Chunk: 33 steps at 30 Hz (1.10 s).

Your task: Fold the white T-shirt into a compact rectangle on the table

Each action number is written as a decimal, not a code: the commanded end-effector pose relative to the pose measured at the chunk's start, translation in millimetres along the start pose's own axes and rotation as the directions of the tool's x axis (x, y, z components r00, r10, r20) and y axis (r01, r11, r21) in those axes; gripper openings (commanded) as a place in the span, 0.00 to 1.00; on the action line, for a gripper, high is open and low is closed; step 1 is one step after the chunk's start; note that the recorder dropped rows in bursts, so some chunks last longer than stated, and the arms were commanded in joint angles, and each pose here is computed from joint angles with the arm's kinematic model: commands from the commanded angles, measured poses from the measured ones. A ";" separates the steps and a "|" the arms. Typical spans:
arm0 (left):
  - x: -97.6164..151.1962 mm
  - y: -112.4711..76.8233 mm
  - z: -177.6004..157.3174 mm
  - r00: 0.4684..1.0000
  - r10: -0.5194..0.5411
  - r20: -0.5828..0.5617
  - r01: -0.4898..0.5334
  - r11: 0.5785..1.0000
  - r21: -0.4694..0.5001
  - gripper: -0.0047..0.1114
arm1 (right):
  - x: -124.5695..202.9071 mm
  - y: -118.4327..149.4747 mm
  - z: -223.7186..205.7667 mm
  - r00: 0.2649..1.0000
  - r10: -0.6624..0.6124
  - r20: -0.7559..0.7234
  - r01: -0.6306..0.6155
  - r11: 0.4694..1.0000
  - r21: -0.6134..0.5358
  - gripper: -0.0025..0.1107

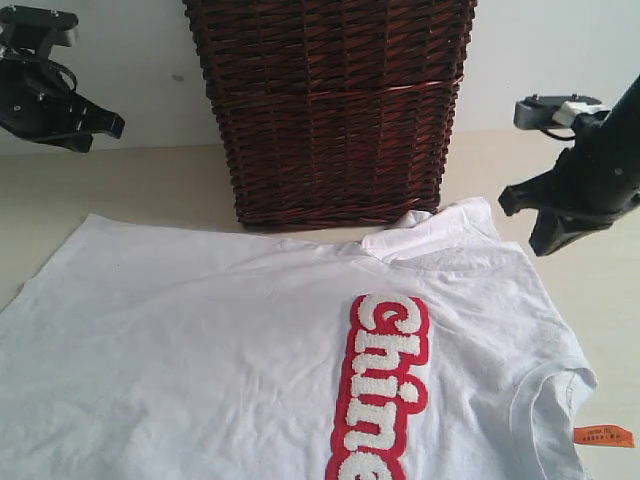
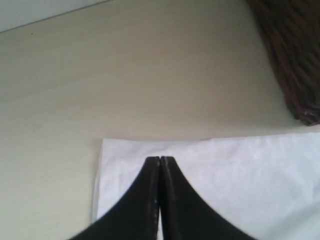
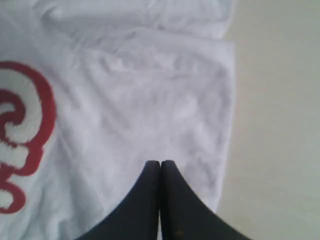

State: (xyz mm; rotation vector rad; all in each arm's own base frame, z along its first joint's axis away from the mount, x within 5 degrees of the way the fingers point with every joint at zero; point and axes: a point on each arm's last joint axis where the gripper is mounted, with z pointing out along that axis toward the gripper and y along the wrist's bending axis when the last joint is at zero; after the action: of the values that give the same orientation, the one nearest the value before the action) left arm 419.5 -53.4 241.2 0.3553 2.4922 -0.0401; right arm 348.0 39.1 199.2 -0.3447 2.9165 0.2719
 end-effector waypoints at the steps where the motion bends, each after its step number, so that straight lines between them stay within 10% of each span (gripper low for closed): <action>1: 13.9 -6.6 -24.2 0.999 -0.003 0.048 0.002 1.000 0.029 0.04 | 30.0 44.0 20.0 0.984 -0.115 -0.137 0.109 0.993 -0.046 0.02; 5: 40.5 -8.5 -47.2 0.995 -0.025 0.096 0.024 1.000 0.016 0.04 | 61.9 54.8 42.4 0.962 -0.107 -0.252 0.103 0.994 -0.028 0.02; 11: 52.8 -13.6 -93.1 0.982 -0.045 0.184 0.042 0.999 0.018 0.04 | 95.0 23.1 69.4 0.938 0.082 -0.336 0.021 0.956 0.292 0.02; 33: 54.1 -13.6 -94.1 0.964 -0.063 0.258 0.061 0.998 0.013 0.04 | 62.1 -95.4 94.6 0.894 0.354 -0.276 -0.220 0.881 0.418 0.02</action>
State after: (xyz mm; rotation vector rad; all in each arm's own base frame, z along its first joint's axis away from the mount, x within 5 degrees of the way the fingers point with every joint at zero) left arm 315.5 -43.4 288.7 0.2681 2.2591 -0.1144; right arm 326.2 -24.1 104.0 0.1398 3.2286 -0.2462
